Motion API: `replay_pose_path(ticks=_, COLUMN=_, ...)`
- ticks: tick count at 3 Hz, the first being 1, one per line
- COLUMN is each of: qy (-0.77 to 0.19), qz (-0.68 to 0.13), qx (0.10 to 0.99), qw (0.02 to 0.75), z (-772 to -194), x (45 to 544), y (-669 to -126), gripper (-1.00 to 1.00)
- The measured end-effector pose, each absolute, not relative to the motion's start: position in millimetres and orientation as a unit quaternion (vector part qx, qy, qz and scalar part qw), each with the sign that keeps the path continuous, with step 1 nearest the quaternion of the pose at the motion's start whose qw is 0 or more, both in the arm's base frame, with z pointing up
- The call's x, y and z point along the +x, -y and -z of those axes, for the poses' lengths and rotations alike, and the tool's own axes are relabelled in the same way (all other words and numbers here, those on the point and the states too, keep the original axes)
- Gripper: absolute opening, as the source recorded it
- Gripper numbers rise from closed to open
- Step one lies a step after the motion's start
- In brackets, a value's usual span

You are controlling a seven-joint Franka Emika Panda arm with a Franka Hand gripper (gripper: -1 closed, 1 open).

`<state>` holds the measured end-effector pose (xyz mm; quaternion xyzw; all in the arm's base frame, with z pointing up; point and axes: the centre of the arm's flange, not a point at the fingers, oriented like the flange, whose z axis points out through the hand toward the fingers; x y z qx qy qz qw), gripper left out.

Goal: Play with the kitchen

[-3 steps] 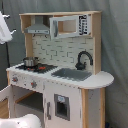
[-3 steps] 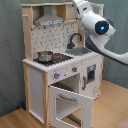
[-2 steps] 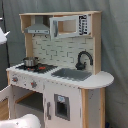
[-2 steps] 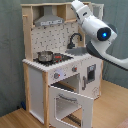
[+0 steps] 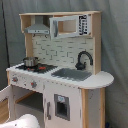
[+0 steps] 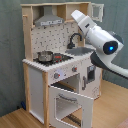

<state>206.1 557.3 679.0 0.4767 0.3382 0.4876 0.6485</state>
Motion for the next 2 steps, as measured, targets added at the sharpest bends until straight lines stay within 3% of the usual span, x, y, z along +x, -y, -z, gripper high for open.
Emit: replay_pose_path(ticks=2, qy=-0.391, qz=-0.432, qx=0.436, qw=0.686, z=-639.7, x=174.1, y=-562.8, gripper=1.00)
